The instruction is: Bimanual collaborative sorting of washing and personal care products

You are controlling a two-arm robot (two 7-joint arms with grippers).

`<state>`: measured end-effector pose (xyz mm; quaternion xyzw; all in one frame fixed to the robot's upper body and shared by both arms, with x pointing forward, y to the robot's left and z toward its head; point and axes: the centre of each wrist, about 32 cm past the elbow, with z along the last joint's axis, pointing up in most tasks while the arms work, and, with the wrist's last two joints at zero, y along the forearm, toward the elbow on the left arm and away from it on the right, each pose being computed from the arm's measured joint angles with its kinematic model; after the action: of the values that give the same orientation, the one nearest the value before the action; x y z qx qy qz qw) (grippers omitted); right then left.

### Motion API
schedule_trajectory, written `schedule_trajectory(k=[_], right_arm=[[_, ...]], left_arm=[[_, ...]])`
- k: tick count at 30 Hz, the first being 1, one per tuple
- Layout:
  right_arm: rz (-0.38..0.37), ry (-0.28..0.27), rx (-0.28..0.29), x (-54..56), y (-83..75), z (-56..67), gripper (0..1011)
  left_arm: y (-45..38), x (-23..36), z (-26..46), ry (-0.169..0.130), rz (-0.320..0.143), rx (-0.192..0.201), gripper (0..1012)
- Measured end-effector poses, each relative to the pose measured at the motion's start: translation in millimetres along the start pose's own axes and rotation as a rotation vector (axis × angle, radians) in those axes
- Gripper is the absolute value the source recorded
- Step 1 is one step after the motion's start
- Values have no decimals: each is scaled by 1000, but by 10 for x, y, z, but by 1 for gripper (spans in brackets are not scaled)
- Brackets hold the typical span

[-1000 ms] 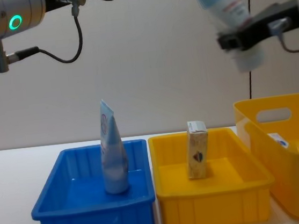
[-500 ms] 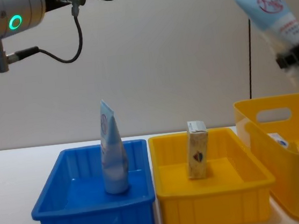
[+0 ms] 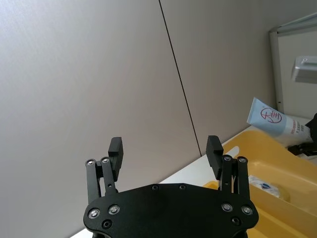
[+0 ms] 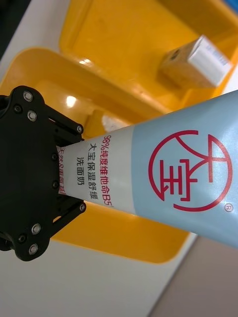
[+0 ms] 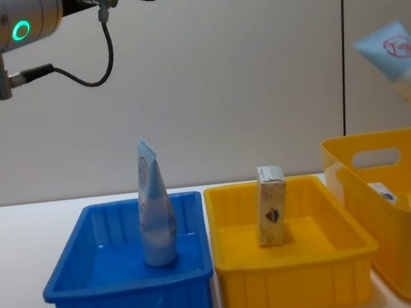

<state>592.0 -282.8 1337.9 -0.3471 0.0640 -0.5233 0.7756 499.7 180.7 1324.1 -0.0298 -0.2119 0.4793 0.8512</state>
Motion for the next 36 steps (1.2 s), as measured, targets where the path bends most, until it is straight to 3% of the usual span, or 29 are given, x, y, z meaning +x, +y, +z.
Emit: schedule_trajectory(k=[13,22,36], right_arm=[[48,12,-193,328,189,209,246],[38,0,-228,471,211,354,246],[34,-39,-232,509,217,502,246]], left_arm=[[0,0,0,0,0,0,1001],[0,0,0,0,0,0,1001],[0,0,0,0,0,0,1001]])
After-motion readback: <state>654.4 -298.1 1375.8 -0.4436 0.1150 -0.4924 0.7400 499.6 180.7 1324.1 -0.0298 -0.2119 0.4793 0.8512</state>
